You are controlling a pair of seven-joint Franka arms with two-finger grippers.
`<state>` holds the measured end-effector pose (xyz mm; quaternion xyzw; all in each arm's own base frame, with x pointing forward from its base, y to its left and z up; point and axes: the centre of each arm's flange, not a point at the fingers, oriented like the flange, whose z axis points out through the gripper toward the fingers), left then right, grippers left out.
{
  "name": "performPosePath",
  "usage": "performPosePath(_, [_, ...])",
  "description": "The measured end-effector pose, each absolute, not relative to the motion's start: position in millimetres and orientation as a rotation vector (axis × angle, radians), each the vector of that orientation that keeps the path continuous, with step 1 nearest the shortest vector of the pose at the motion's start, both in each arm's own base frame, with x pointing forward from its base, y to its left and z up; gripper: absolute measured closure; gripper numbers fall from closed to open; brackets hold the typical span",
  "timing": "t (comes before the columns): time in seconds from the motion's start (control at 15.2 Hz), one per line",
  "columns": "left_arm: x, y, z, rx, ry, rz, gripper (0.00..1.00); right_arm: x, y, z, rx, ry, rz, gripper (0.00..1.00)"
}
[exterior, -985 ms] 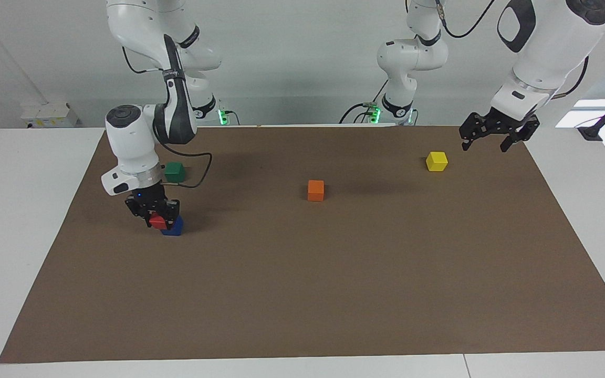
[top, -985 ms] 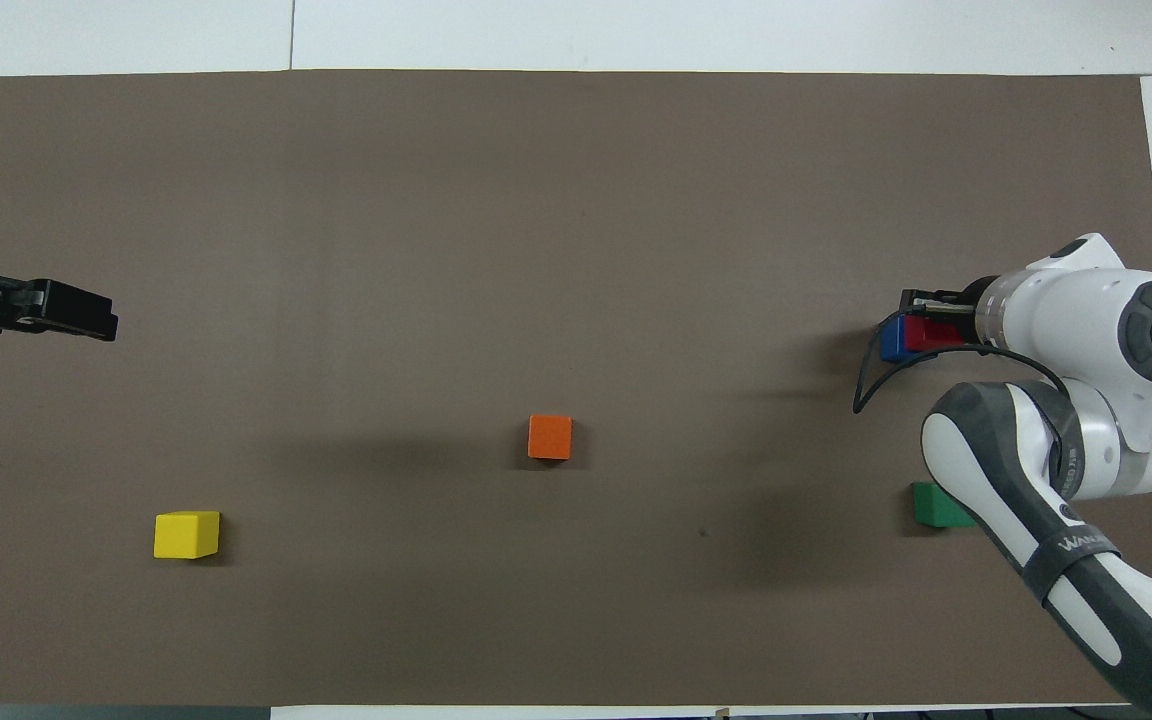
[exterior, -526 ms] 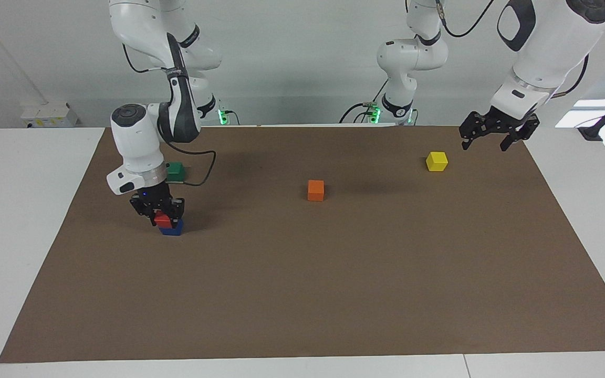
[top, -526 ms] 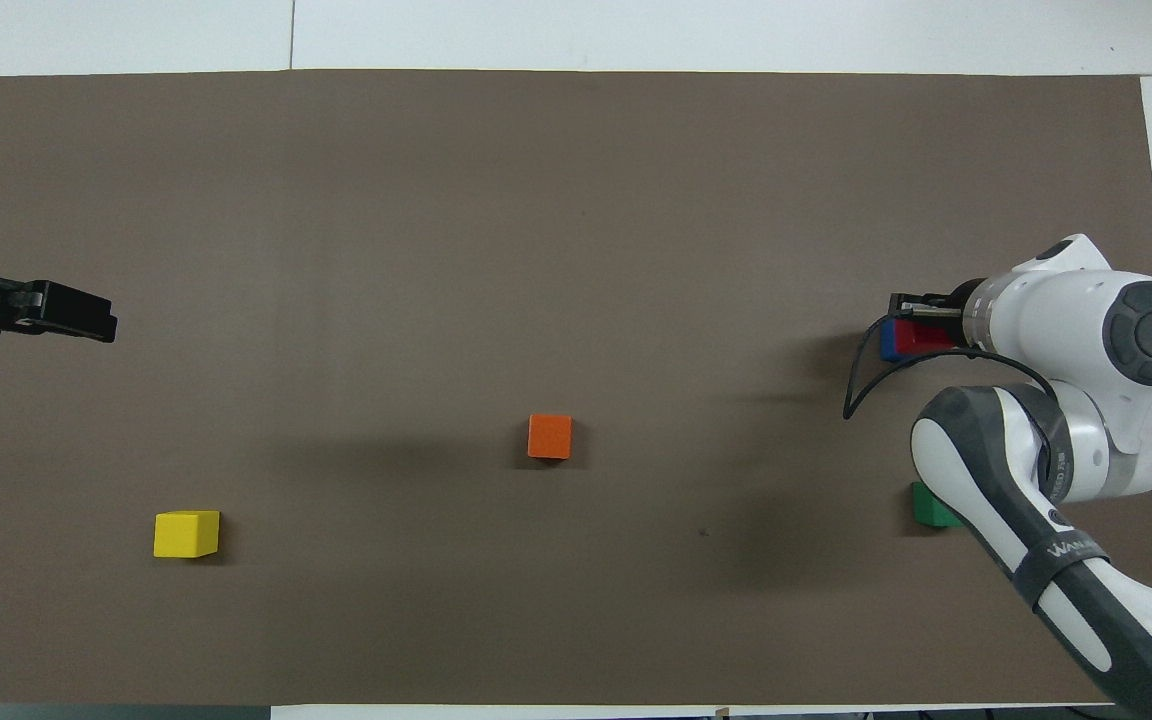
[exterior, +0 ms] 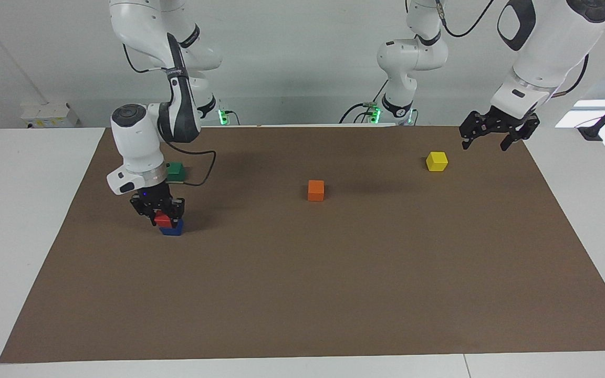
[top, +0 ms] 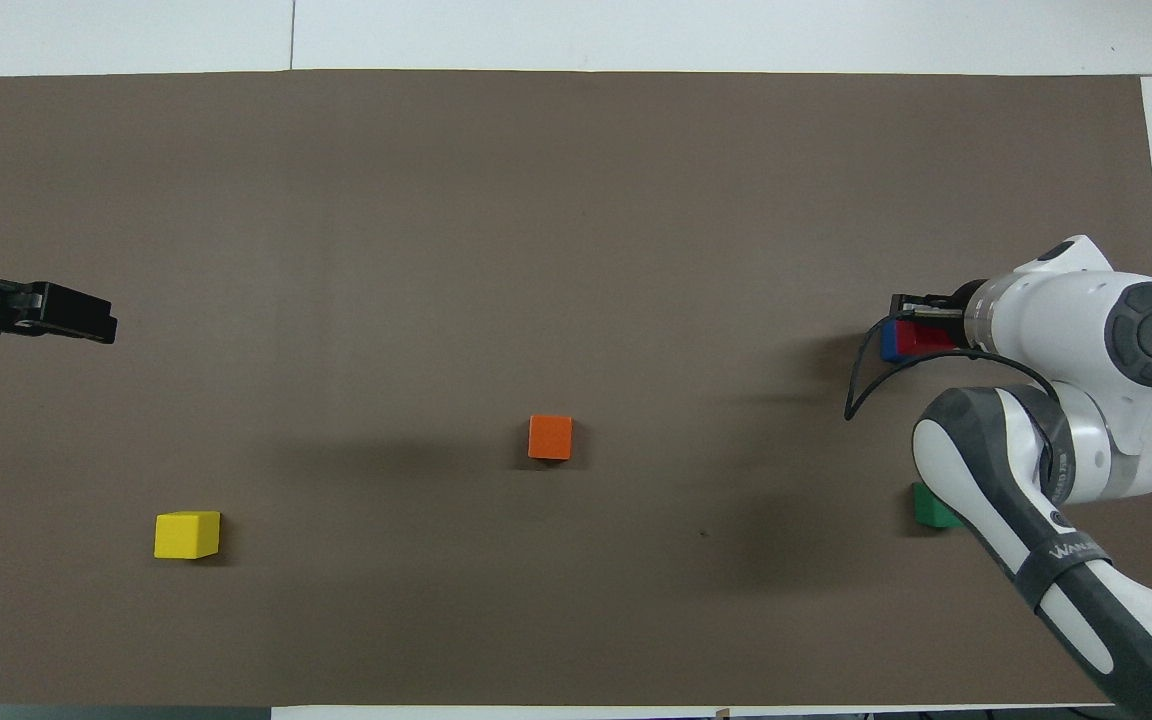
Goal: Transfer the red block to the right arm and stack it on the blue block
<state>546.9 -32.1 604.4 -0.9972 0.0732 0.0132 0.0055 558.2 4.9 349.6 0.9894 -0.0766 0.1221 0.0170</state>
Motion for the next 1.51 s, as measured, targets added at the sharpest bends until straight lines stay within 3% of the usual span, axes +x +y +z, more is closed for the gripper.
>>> performPosePath(0.39, [546.9, -32.1, 604.2, -3.122, 0.229, 0.042, 0.00, 557.9, 4.8, 349.2, 3.075, -0.238, 0.377, 0.40])
performPosePath(0.46, [546.9, -32.1, 604.2, -3.122, 0.229, 0.042, 0.00, 557.8, 4.8, 349.0, 3.075, -0.238, 0.376, 0.36])
performPosePath(0.72, [546.9, -32.1, 604.2, -3.122, 0.229, 0.042, 0.00, 559.7, 3.3, 352.3, 3.074, -0.243, 0.367, 0.00])
performPosePath(0.99, [546.9, -32.1, 604.2, -3.122, 0.229, 0.042, 0.00, 573.0, 3.2, 383.7, 3.070, -0.259, 0.279, 0.00])
performPosePath(1.25, [546.9, -32.1, 604.2, -3.122, 0.229, 0.043, 0.00, 580.2, 9.3, 451.2, 3.088, -0.292, 0.155, 0.00])
performPosePath(1.51, [546.9, -32.1, 604.2, -3.122, 0.229, 0.043, 0.00, 559.7, 14.4, 525.9, 3.135, -0.166, 0.030, 0.00])
